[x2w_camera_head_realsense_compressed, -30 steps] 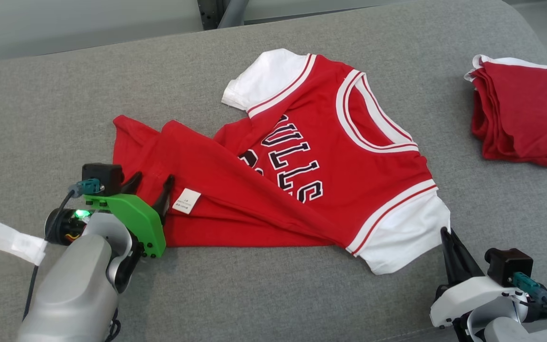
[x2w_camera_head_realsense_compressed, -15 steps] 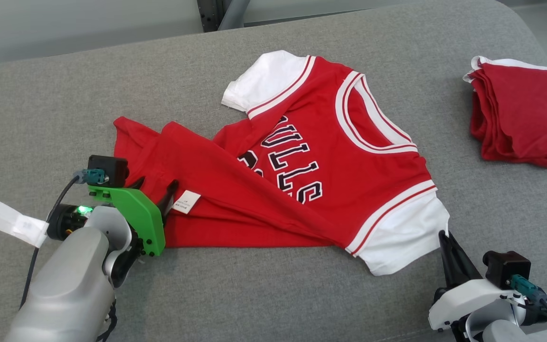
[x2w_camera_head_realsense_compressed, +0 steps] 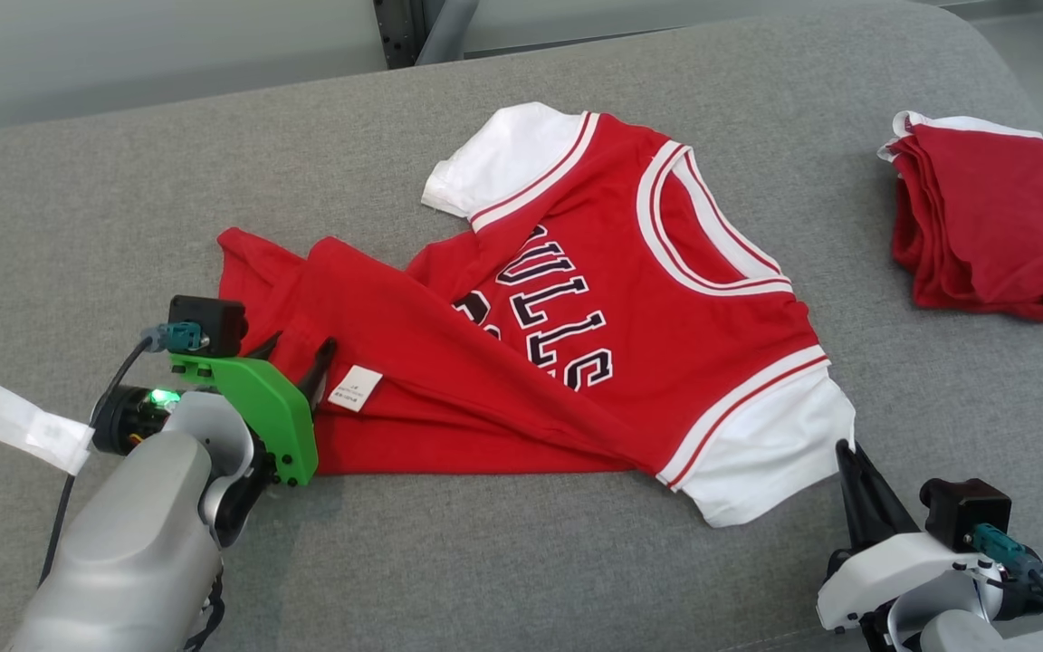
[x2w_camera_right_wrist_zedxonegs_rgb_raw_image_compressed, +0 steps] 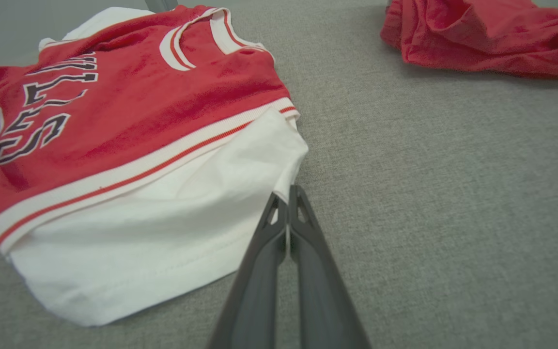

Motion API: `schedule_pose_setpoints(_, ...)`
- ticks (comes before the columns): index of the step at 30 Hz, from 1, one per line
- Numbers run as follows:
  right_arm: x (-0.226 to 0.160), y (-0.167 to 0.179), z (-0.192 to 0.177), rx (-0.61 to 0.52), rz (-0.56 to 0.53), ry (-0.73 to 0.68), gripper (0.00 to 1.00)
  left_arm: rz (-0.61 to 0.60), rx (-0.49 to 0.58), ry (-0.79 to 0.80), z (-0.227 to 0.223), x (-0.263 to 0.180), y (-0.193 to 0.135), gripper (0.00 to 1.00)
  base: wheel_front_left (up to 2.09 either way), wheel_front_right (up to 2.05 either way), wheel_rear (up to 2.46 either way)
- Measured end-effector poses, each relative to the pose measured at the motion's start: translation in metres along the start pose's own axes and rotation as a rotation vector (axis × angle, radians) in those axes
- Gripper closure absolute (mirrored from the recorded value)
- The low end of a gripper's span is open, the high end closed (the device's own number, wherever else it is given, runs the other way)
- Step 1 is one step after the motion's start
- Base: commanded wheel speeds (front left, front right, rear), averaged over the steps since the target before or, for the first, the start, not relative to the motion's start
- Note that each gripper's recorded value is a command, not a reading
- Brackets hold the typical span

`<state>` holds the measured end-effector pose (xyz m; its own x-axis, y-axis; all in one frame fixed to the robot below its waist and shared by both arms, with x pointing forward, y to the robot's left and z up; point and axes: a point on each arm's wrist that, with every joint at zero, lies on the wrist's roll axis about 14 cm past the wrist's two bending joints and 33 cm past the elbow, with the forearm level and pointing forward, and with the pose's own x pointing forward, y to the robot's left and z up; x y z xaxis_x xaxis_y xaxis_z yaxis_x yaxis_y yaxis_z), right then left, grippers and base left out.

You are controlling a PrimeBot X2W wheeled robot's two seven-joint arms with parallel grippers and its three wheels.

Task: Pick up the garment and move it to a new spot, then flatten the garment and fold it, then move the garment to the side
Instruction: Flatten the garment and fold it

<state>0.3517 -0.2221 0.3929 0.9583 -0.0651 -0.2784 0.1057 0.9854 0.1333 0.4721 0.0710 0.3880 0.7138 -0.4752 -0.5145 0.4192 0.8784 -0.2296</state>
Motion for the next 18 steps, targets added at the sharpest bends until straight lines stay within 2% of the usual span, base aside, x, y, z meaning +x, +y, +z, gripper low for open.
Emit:
schedule_pose_setpoints(2, 0.000, 0.001, 0.000, 0.000, 0.002, 0.000, 1.00, -0.003, 0.006, -0.015, 0.005, 0.000, -0.001, 0.23, 0.00, 0.00, 0.00)
schedule_pose_setpoints(6, -0.001, 0.001, 0.000, -0.001, 0.005, 0.000, 1.00, -0.005, 0.012, -0.016, 0.005, 0.001, -0.002, 0.61, 0.00, 0.00, 0.00)
schedule_pose_setpoints(8, -0.001, 0.001, -0.001, 0.000, 0.005, 0.003, 1.00, -0.001, 0.006, 0.002, 0.000, 0.001, 0.000, 0.76, 0.00, 0.00, 0.00)
schedule_pose_setpoints(10, -0.001, 0.000, -0.001, 0.003, 0.003, 0.004, 1.00, -0.002, 0.002, -0.002, 0.000, 0.001, 0.000, 1.00, 0.00, 0.00, 0.00)
schedule_pose_setpoints(13, 0.000, 0.000, 0.000, 0.003, 0.002, 0.001, 1.00, -0.002, 0.004, -0.038, 0.005, 0.002, 0.000, 1.00, 0.00, 0.00, 0.00)
schedule_pose_setpoints(18, 0.007, 0.006, 0.040, 0.034, 0.017, -0.127, 1.00, 0.012, 0.007, -0.152, 0.029, -0.006, 0.001, 1.00, 0.00, 0.00, 0.00)
